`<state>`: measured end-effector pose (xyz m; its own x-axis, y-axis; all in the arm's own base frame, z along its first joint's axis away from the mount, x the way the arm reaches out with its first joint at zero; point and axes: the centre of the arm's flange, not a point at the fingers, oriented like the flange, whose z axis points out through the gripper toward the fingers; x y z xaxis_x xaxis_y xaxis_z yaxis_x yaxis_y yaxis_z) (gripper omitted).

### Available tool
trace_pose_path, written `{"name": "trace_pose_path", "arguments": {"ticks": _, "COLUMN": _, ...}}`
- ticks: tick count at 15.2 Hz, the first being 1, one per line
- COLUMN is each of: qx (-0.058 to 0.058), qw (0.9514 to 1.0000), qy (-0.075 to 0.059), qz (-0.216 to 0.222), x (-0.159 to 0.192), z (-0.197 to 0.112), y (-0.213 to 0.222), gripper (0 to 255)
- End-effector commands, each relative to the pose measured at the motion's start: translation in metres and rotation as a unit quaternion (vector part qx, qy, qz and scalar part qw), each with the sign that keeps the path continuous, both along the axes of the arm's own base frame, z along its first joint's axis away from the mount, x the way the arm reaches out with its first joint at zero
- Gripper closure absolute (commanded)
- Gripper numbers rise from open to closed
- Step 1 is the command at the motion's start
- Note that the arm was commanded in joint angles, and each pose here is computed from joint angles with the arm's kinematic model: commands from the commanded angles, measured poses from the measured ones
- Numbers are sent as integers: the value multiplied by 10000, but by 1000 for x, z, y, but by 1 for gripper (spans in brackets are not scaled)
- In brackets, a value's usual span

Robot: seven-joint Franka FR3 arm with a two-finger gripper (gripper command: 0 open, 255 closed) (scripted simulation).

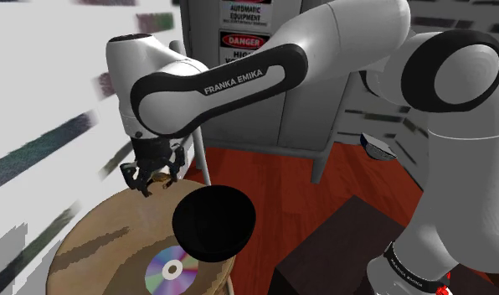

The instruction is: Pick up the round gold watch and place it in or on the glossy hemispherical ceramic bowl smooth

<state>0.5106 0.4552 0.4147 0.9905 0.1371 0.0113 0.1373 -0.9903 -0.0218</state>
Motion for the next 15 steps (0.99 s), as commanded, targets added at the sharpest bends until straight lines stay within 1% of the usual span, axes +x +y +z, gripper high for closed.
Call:
{"name": "trace_pose_path", "arguments": {"ticks": 1, "qx": -2, "qw": 10000, "qy": 2, "qz": 0, "x": 0, "z": 11, "y": 0, "gripper": 255}}
{"name": "trace_pose_path", "arguments": {"ticks": 15, "qx": -2, "qw": 10000, "qy": 2, "qz": 0, "x": 0, "z": 85, "y": 0, "gripper": 255}}
